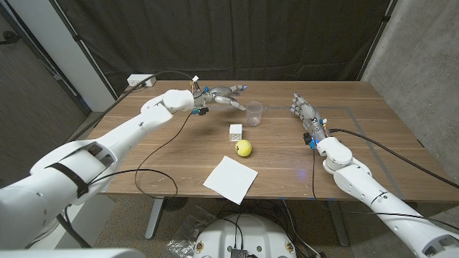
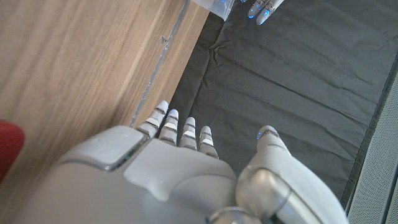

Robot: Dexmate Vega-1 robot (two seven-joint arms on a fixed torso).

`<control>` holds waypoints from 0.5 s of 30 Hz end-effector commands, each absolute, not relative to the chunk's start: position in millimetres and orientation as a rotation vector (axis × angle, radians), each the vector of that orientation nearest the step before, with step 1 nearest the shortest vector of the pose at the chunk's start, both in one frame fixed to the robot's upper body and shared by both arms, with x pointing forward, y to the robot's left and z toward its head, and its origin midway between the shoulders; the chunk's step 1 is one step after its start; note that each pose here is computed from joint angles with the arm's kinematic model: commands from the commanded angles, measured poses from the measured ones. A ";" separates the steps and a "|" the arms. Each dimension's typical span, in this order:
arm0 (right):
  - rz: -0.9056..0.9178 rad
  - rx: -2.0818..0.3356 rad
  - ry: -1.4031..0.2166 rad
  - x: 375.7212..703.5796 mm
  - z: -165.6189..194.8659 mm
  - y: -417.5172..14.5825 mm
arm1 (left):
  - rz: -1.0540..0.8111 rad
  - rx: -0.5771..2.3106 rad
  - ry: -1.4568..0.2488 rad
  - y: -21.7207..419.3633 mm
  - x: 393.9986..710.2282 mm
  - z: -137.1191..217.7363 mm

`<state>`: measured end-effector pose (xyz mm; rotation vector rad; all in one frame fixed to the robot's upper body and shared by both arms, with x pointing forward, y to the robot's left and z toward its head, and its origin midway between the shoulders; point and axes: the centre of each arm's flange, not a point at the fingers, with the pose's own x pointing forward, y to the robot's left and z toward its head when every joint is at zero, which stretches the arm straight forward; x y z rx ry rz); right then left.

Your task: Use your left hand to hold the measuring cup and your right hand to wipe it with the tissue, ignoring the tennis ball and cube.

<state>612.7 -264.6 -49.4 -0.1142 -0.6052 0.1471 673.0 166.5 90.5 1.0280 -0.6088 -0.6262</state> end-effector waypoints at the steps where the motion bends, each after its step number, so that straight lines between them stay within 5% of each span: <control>1: 0.147 -0.110 -0.603 613.4 -50.4 -265.9 | -0.655 0.948 -0.559 149.9 702.8 63.4; 15: 0.148 -0.105 -0.596 618.1 -51.2 -266.1 | -0.718 0.900 -0.496 124.0 722.6 51.8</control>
